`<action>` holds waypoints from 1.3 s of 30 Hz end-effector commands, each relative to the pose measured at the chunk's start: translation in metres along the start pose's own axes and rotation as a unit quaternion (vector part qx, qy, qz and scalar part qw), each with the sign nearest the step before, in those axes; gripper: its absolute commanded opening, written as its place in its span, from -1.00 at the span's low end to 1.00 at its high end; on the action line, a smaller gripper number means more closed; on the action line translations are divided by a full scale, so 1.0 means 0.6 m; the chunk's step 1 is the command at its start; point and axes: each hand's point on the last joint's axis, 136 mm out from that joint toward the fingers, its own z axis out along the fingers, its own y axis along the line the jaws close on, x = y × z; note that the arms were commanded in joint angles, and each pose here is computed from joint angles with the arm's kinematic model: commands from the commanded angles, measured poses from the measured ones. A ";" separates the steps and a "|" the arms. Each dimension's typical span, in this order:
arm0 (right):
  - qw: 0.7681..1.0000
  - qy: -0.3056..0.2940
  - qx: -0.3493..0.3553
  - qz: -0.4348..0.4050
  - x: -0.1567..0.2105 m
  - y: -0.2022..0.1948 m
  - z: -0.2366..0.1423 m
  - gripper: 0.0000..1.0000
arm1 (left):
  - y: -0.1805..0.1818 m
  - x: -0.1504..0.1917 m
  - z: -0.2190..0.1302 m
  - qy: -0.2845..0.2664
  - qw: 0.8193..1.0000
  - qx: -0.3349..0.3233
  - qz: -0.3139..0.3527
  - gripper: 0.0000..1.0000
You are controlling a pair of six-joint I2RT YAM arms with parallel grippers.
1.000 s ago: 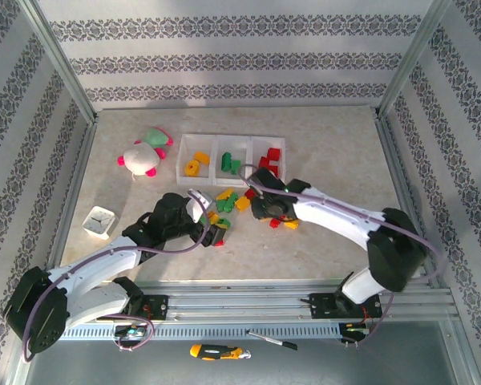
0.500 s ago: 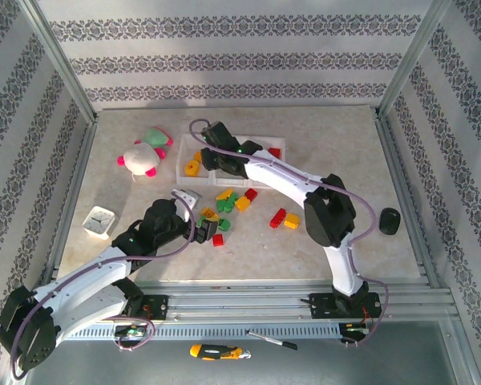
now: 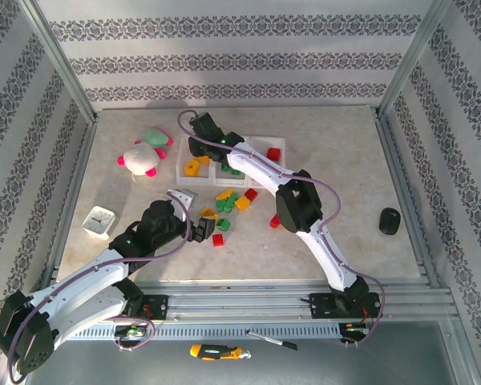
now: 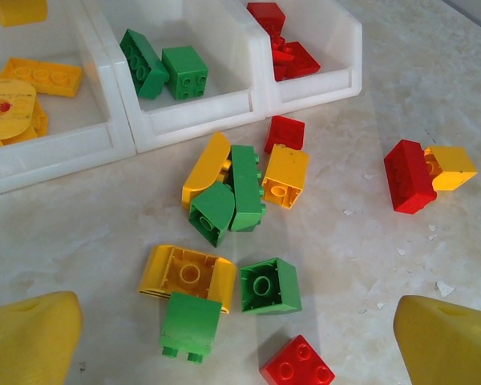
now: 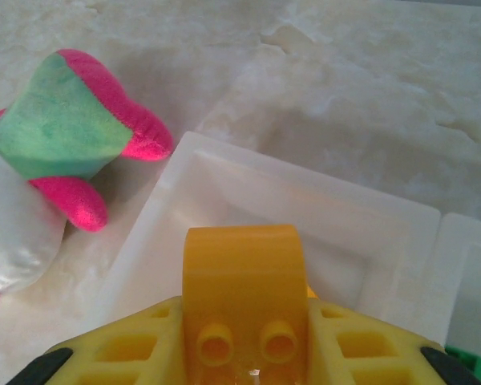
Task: Sort the legos into containers by color
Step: Place the lego in the container.
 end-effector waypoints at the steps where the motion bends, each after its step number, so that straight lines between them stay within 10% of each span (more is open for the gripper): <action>1: 1.000 0.001 -0.007 -0.010 -0.014 0.001 0.001 -0.33 | 0.007 0.015 -0.001 0.009 1.000 -0.010 -0.011 0.99; 19: 0.999 -0.012 -0.030 -0.023 -0.036 0.011 0.007 0.02 | 0.009 0.009 -0.001 -0.001 1.000 -0.013 -0.009 0.99; 39: 0.993 -0.110 -0.017 0.027 -0.061 -0.085 -0.261 0.52 | 0.006 0.009 0.038 0.061 0.996 -0.019 -0.064 0.99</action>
